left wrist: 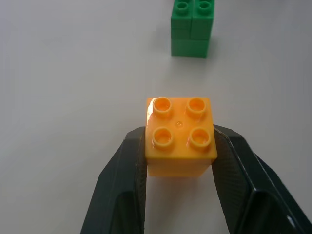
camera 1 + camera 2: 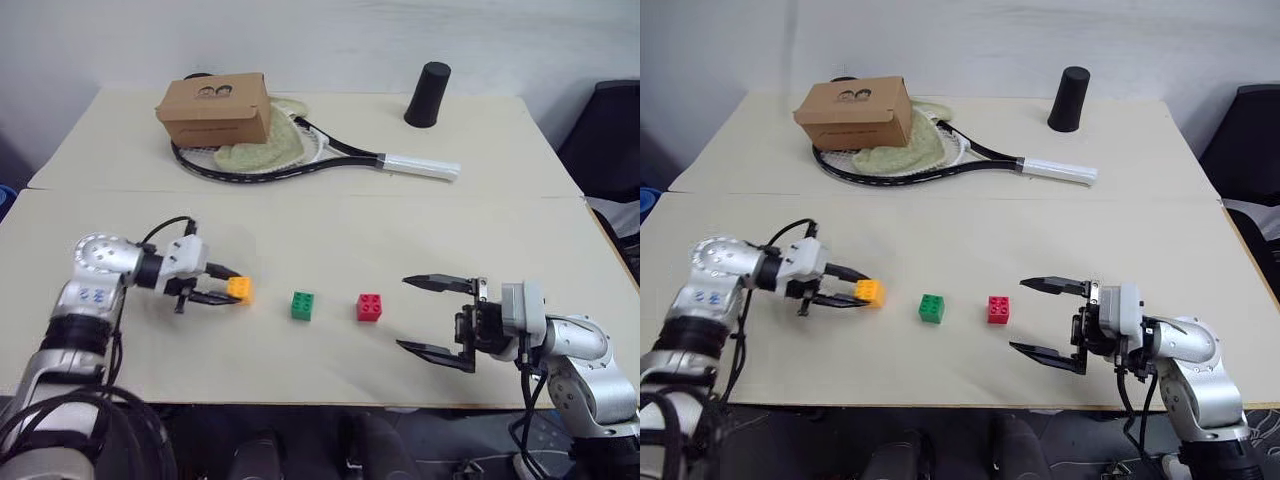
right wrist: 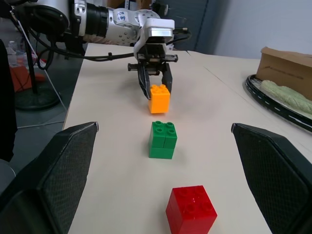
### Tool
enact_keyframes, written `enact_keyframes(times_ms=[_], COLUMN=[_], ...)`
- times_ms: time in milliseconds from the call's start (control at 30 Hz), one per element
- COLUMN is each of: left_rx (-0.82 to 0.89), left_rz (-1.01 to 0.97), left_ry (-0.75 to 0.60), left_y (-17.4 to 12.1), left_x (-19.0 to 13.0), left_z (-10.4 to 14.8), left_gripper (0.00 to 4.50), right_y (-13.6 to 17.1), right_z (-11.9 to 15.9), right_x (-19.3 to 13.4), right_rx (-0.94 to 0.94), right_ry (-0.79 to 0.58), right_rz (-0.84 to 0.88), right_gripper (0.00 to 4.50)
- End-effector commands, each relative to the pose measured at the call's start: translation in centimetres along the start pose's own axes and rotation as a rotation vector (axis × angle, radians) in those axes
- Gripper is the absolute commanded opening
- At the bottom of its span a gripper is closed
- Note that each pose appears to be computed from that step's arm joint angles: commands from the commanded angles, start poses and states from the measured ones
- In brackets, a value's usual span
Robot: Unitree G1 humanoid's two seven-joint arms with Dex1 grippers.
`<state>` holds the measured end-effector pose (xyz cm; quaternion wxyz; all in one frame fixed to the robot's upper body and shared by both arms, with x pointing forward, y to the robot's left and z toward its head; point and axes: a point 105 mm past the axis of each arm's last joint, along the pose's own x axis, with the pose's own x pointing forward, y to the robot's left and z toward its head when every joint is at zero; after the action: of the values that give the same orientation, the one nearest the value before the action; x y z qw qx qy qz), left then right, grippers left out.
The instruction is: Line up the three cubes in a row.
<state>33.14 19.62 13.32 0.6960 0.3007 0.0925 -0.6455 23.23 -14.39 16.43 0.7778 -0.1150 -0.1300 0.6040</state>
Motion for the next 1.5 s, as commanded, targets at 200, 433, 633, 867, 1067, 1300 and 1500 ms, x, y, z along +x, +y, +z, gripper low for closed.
enact_keyframes(times_ms=[200,433,633,867,1067,1300,1500], left_rx=[-0.044,-0.078,-0.054,-0.088,-0.103,-0.169,-0.218], left_rz=[-0.142,-0.197,-0.201,-0.199,-0.068,0.173,0.294], left_ry=[0.010,-0.010,0.007,-0.006,0.014,0.042,0.123], left_y=[-1.0,-2.5,-2.2,-2.1,-2.1,-4.6,-7.3], left_x=[-0.1,-0.3,0.3,0.4,-4.2,-10.9,-12.7], left_z=[-0.5,-0.4,-0.9,-0.8,-0.8,-0.7,-1.0], left_gripper=[1.48,1.48,1.48,2.20,3.76,4.47,4.47], right_y=[0.5,0.6,0.6,0.8,0.1,-1.1,-2.6], right_z=[1.2,1.0,0.8,0.7,0.9,1.2,1.4], right_x=[-0.4,-0.5,-0.5,-0.7,-1.6,-5.2,-7.0], right_rx=[-0.050,-0.046,-0.044,-0.037,-0.051,-0.088,-0.093], right_ry=[0.002,0.005,0.007,0.012,0.027,0.200,0.321], right_rz=[-0.041,-0.060,-0.057,-0.056,-0.055,-0.031,0.038], right_gripper=[4.50,4.50,4.50,4.50,4.50,4.50,4.50])
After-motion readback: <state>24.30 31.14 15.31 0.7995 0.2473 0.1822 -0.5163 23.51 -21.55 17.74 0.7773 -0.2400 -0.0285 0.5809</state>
